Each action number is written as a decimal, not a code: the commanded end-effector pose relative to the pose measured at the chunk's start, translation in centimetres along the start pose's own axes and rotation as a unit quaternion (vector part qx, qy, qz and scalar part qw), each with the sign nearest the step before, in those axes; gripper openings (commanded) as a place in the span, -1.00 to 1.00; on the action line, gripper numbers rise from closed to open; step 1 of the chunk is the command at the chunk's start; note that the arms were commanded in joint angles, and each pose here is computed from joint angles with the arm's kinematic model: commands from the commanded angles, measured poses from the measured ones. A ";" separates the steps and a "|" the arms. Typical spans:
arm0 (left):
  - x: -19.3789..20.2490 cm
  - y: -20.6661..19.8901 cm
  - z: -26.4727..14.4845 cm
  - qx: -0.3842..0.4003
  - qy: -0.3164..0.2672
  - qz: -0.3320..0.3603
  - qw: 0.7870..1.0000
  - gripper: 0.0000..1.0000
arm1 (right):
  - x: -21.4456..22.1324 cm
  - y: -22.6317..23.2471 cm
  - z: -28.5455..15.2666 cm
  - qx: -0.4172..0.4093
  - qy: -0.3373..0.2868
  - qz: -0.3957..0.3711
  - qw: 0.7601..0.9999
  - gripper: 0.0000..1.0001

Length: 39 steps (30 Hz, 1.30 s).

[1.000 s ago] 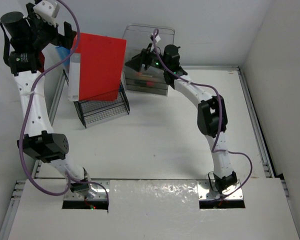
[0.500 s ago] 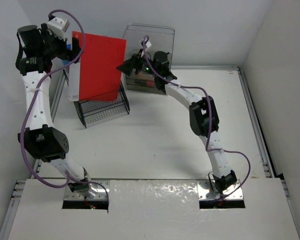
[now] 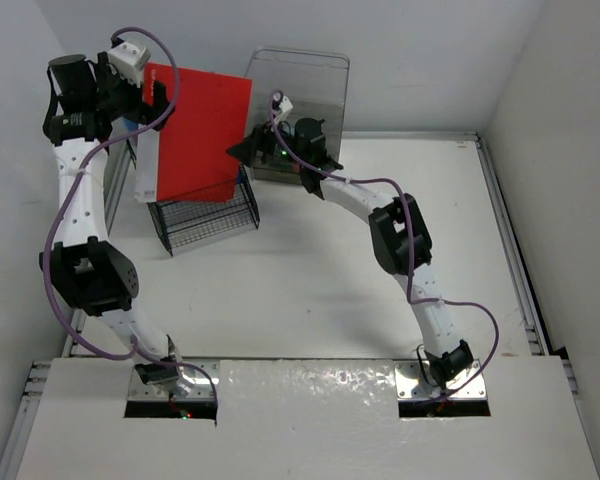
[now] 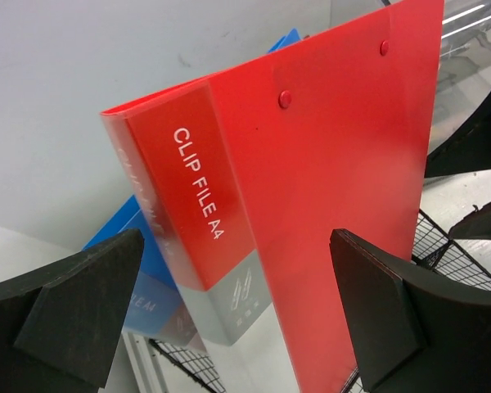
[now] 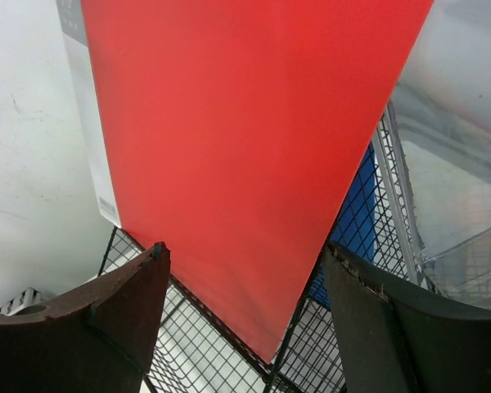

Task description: Organize the desk

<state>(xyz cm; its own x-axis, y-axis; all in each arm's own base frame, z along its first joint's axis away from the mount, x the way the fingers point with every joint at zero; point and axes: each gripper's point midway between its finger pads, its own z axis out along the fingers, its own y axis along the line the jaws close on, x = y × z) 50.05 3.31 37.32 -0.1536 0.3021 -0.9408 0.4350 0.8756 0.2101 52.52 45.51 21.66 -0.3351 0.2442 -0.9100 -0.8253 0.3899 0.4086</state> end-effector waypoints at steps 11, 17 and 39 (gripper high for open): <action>-2.0 -3.0 1.2 0.080 -0.053 -0.008 0.995 0.15 | -1.0 -0.2 0.1 -0.030 -0.043 -0.023 0.998 0.22; -2.2 -4.7 0.8 0.120 -0.062 -0.016 0.991 -0.50 | -1.7 0.8 0.2 -0.061 -0.059 -0.057 0.995 -0.10; -5.7 -7.9 -3.4 0.150 -0.116 0.033 0.981 -0.98 | -9.4 6.1 -1.7 -0.088 -0.143 -0.173 0.971 -1.00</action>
<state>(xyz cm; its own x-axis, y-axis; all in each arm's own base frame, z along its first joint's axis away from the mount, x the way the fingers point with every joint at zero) 46.37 -2.20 38.62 -0.0454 0.2189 -0.9747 0.6551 0.7431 0.1363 52.56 44.44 20.84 -0.1671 0.2602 -0.9510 -0.9005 0.3524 0.2547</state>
